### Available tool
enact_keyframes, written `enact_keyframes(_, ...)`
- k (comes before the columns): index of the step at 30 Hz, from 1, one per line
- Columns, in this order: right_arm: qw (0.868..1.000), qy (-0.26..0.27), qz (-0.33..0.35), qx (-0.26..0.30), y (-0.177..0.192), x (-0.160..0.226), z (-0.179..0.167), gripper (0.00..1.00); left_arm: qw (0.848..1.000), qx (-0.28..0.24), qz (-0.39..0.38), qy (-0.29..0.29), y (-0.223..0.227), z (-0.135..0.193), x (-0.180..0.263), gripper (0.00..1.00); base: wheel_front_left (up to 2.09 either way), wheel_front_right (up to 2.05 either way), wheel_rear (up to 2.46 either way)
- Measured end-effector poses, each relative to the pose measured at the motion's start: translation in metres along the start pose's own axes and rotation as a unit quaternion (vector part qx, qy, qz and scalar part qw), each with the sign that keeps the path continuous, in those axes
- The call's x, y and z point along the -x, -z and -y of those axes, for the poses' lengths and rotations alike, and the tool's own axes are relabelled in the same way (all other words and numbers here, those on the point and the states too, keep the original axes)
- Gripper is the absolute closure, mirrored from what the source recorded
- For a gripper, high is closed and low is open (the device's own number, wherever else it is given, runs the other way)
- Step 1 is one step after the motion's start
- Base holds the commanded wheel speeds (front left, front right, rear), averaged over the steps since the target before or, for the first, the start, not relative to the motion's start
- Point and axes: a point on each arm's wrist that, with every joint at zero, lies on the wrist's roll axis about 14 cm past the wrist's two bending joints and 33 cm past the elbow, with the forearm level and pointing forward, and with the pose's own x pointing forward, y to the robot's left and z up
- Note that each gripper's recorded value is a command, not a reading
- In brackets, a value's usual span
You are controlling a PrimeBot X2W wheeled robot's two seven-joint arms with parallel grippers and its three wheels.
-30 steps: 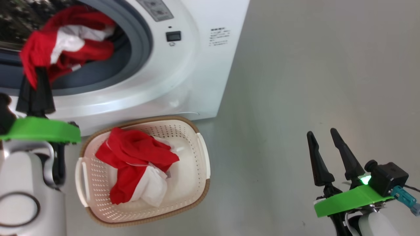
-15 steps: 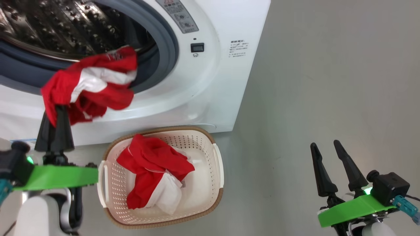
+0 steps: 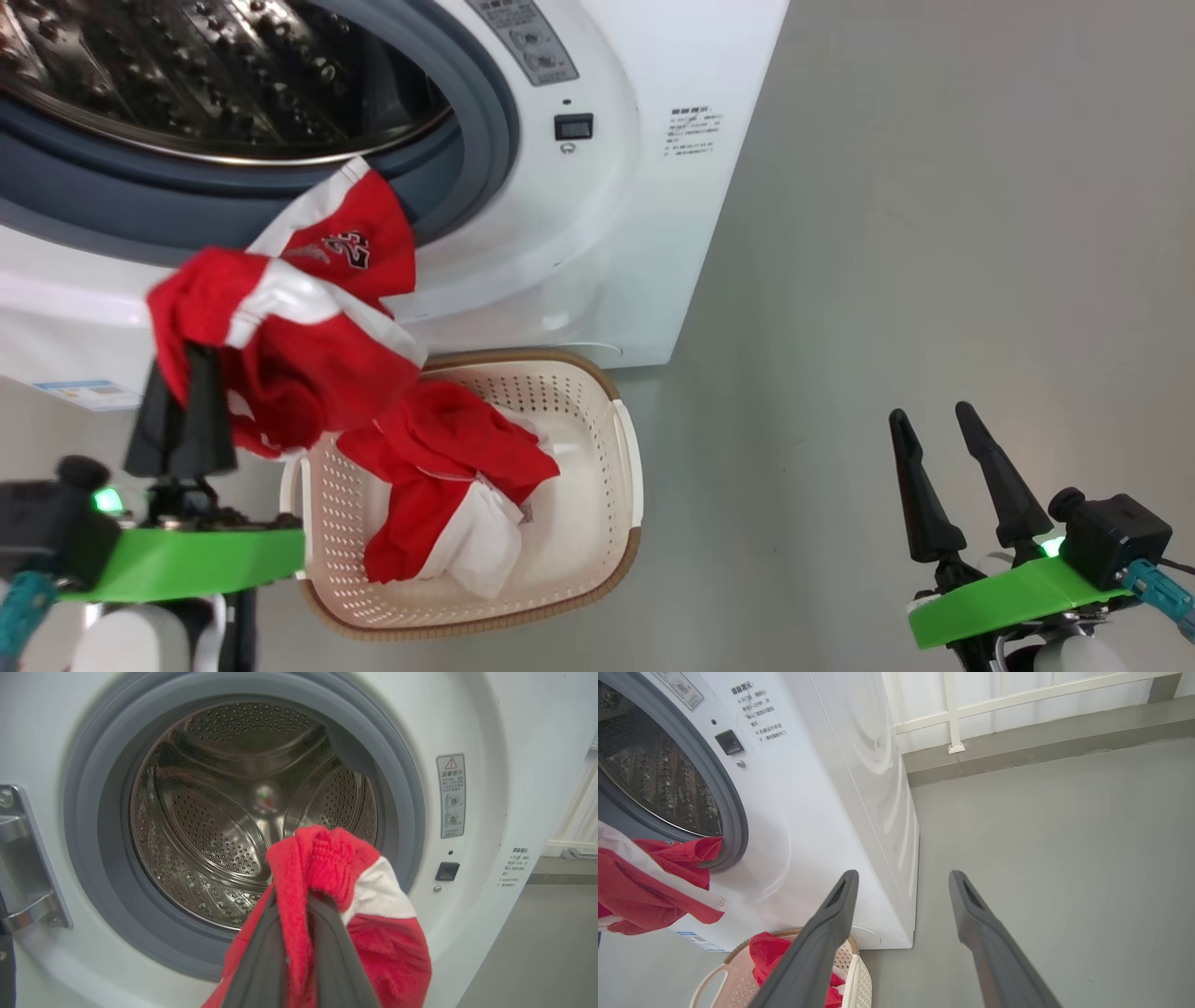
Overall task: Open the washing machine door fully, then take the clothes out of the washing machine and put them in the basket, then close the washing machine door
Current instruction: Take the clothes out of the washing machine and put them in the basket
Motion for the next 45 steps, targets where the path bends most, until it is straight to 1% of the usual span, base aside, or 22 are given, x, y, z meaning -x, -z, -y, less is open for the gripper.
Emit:
enact_keyframes(3,1.000,0.001,-0.004,0.000,0.003,-0.002,0.001,0.00,0.999,0.006,-0.039,0.002,0.027,0.002,0.004,1.00,0.00,0.00,0.00)
enact_keyframes(6,1.000,0.004,-0.010,0.000,0.007,-0.004,0.003,0.00,0.995,0.030,-0.093,-0.003,0.064,0.003,0.013,1.00,0.00,0.00,0.00)
enact_keyframes(10,1.000,0.007,-0.014,0.000,0.011,-0.010,0.005,0.00,0.983,0.037,-0.181,0.001,0.120,0.010,0.034,1.00,0.00,0.00,0.00)
enact_keyframes(13,1.000,0.011,-0.019,0.001,0.015,-0.015,0.009,0.00,0.972,0.041,-0.232,0.003,0.152,0.013,0.045,1.00,0.00,0.00,0.00)
enact_keyframes(19,1.000,0.015,-0.020,0.003,0.020,-0.030,0.014,0.00,0.955,0.044,-0.294,0.015,0.198,0.023,0.045,1.00,0.00,0.00,0.00)
enact_keyframes(24,0.999,0.022,-0.031,0.005,0.029,-0.038,0.020,0.00,0.935,0.040,-0.352,0.032,0.237,0.031,0.056,1.00,0.00,0.00,0.00)
enact_keyframes(32,0.998,0.036,-0.045,0.008,0.042,-0.045,0.032,0.00,0.909,0.034,-0.412,0.042,0.282,0.034,0.066,1.00,0.00,0.00,0.00)
enact_keyframes(33,0.998,0.037,-0.046,0.008,0.043,-0.047,0.033,0.00,0.906,0.034,-0.420,0.042,0.287,0.034,0.068,0.99,0.00,0.00,0.00)
enact_keyframes(34,0.998,0.038,-0.047,0.009,0.045,-0.048,0.034,0.00,0.902,0.033,-0.428,0.042,0.292,0.034,0.070,0.94,0.00,0.00,0.00)
enact_keyframes(36,0.998,0.042,-0.053,0.010,0.049,-0.048,0.037,0.00,0.896,0.032,-0.441,0.043,0.301,0.034,0.073,0.79,0.00,0.00,0.00)
enact_keyframes(37,0.998,0.043,-0.055,0.010,0.051,-0.048,0.038,0.00,0.893,0.031,-0.446,0.044,0.305,0.034,0.074,0.69,0.00,0.00,0.00)
enact_keyframes(39,0.997,0.044,-0.057,0.011,0.052,-0.050,0.040,0.00,0.891,0.030,-0.451,0.044,0.309,0.034,0.074,0.53,0.00,0.00,0.00)
enact_keyframes(40,0.997,0.044,-0.057,0.011,0.053,-0.051,0.040,0.00,0.891,0.030,-0.451,0.044,0.311,0.034,0.073,0.22,0.00,0.00,0.00)
enact_keyframes(41,0.997,0.044,-0.056,0.012,0.052,-0.052,0.040,0.00,0.891,0.031,-0.450,0.044,0.311,0.034,0.071,0.22,0.00,0.00,0.00)
enact_keyframes(42,0.997,0.044,-0.055,0.012,0.052,-0.052,0.040,0.00,0.892,0.031,-0.449,0.044,0.311,0.034,0.069,0.00,0.00,0.00,0.00)
enact_keyframes(45,0.998,0.042,-0.053,0.012,0.050,-0.052,0.039,0.00,0.895,0.032,-0.442,0.044,0.308,0.034,0.064,0.00,0.00,0.00,0.00)
